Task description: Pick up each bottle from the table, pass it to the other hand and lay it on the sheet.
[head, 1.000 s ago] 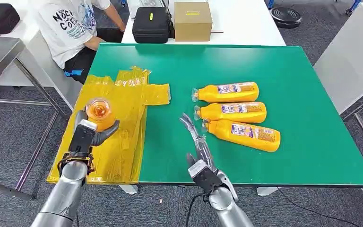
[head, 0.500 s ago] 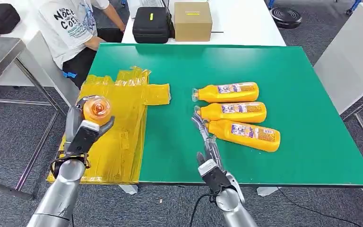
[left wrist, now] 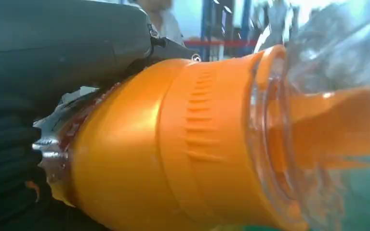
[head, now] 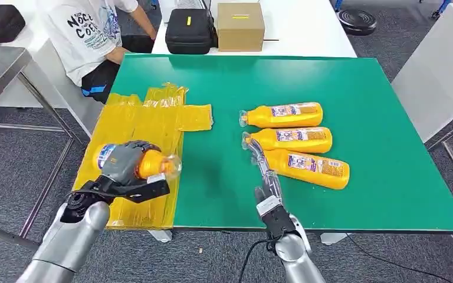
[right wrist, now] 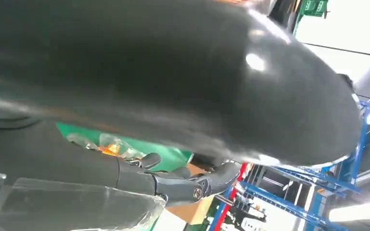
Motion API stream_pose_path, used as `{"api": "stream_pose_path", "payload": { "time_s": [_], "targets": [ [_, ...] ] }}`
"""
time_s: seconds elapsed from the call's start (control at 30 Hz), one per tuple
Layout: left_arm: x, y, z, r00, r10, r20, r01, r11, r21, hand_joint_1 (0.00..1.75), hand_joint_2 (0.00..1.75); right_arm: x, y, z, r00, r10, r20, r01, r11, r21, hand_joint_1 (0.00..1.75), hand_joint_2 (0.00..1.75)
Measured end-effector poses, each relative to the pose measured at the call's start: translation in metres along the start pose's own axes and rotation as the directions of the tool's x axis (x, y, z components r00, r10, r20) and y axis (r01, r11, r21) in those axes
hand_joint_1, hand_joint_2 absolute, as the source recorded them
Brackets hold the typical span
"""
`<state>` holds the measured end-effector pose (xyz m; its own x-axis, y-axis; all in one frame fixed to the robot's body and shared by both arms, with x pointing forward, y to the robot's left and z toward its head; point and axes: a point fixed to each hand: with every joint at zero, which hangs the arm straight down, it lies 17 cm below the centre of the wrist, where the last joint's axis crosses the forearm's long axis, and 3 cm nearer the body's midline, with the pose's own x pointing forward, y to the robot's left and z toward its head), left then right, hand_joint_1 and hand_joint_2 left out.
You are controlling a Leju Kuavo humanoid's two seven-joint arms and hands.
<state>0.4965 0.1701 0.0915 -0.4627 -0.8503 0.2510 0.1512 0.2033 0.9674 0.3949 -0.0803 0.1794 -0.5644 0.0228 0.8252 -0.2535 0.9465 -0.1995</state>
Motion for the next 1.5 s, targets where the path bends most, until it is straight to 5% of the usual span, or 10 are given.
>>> {"api": "stream_pose_path", "payload": {
  "time_s": [0.33,1.13,1.17,1.2,1.23,1.27,1.5],
  "targets": [
    [-0.065,-0.049,0.013,0.978,-0.208,-0.028,0.193,0.944,-0.269,1.75,1.75,-0.005,-0.003,0.014,1.000,-0.017,-0.023,0.017,1.000,-0.004,0.00,0.00],
    [-0.067,-0.061,0.006,0.960,-0.269,-0.083,0.239,0.934,-0.266,1.75,1.75,0.002,0.002,0.017,1.000,-0.012,-0.008,0.012,0.999,0.031,0.00,0.00],
    [-0.066,-0.062,0.006,0.960,-0.269,-0.084,0.239,0.934,-0.265,1.64,1.75,0.002,0.001,0.016,1.000,-0.011,-0.006,0.011,0.999,0.031,0.00,0.00],
    [-0.066,-0.062,0.006,0.960,-0.268,-0.084,0.238,0.935,-0.264,1.22,1.75,0.003,0.001,0.015,1.000,-0.011,-0.005,0.012,0.999,0.031,0.00,0.00],
    [-0.065,-0.062,0.005,0.960,-0.267,-0.084,0.237,0.935,-0.264,0.51,1.75,0.003,0.001,0.015,1.000,-0.012,-0.005,0.012,0.999,0.031,0.00,0.00],
    [-0.065,-0.063,0.005,0.960,-0.266,-0.084,0.236,0.935,-0.264,0.02,1.75,0.003,0.002,0.015,1.000,-0.012,-0.005,0.012,0.999,0.031,0.00,0.00],
    [-0.065,-0.067,0.008,0.959,-0.270,-0.083,0.238,0.930,-0.279,0.00,1.75,0.002,0.002,0.016,1.000,-0.013,-0.008,0.013,0.999,0.031,0.00,0.00]
  ]
}}
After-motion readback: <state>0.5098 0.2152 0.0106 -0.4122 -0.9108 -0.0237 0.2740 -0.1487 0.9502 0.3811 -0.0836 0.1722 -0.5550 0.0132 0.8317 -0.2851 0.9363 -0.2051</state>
